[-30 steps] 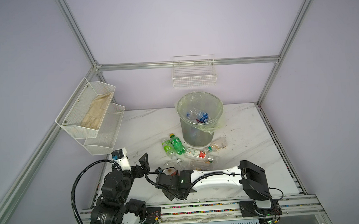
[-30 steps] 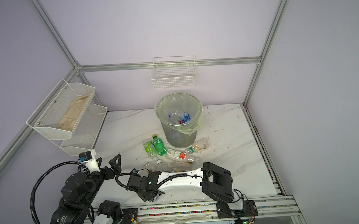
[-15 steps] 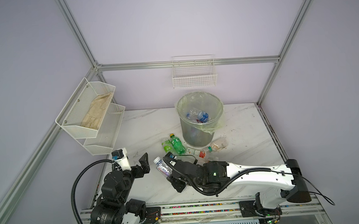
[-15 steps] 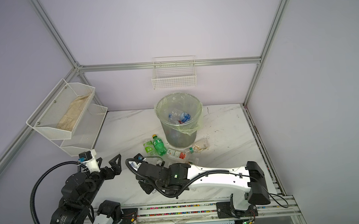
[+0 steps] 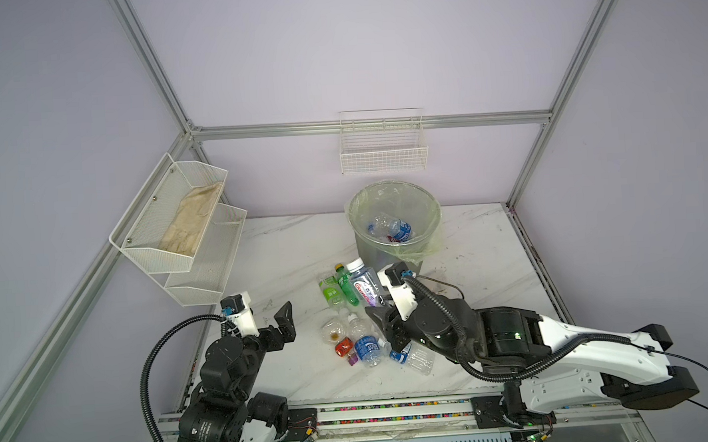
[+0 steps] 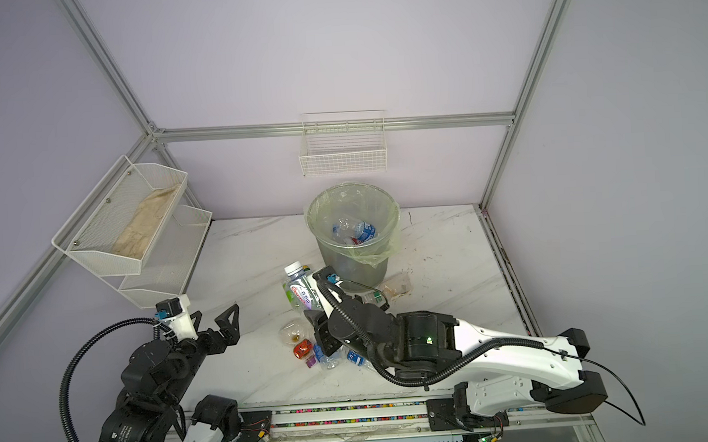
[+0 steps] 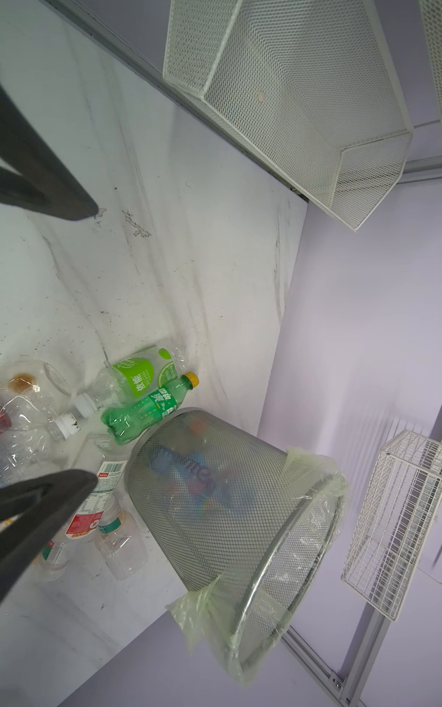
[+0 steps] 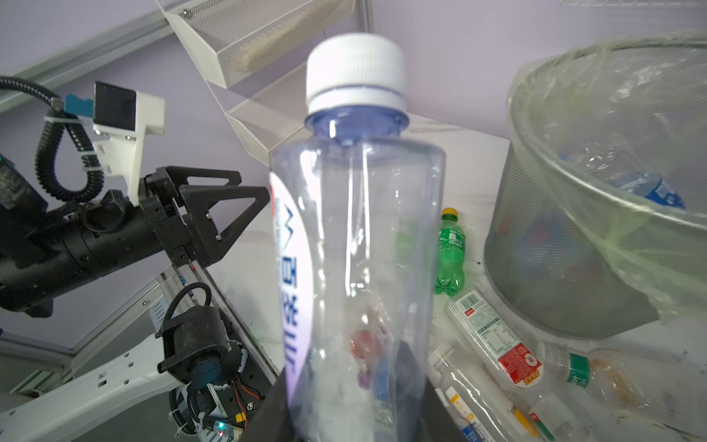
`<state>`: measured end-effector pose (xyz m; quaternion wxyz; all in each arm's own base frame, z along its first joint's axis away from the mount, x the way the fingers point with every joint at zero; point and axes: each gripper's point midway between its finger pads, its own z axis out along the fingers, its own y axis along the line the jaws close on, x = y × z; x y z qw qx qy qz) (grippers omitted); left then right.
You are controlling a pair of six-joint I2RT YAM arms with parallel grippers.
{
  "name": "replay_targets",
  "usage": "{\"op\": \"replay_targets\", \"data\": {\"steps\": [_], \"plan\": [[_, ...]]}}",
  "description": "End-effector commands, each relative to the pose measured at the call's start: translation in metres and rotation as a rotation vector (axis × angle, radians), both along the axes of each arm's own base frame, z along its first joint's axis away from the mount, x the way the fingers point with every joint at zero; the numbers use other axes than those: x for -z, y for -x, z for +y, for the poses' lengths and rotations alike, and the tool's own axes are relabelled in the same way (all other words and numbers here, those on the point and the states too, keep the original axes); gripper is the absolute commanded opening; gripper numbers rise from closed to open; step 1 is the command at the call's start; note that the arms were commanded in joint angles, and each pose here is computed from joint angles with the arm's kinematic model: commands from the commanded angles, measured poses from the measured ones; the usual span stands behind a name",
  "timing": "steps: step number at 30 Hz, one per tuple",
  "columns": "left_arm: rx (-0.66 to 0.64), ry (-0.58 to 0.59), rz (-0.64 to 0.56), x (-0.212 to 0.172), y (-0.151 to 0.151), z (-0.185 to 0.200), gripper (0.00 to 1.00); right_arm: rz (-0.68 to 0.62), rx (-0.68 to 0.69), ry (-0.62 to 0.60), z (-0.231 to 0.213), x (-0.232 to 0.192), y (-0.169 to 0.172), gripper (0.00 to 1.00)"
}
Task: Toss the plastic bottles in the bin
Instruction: 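Lift the purple-label bottle with the right gripper and carry it toward the bin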
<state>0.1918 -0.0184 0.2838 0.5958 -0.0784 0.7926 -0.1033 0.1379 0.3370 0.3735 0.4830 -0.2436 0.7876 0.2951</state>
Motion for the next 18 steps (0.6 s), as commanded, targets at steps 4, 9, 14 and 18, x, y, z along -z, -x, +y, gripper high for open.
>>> {"op": "replay_targets", "data": {"steps": [4, 9, 14, 18], "plan": [[0.023, -0.013, 0.031, 0.013, -0.007, -0.005, 1.0, -0.102, 0.185, -0.012, -0.048, -0.021, -0.023, 0.29], [0.025, -0.013, 0.033, 0.013, -0.007, -0.006, 1.0, -0.155, 0.288, -0.042, -0.077, -0.038, -0.032, 0.32], [0.032, -0.014, 0.037, 0.014, -0.008, -0.007, 1.0, -0.17, 0.35, -0.093, -0.094, -0.057, -0.037, 0.36], [0.033, -0.013, 0.044, 0.015, -0.009, -0.008, 1.0, -0.181, 0.386, -0.115, -0.103, -0.069, -0.041, 0.35]]}}
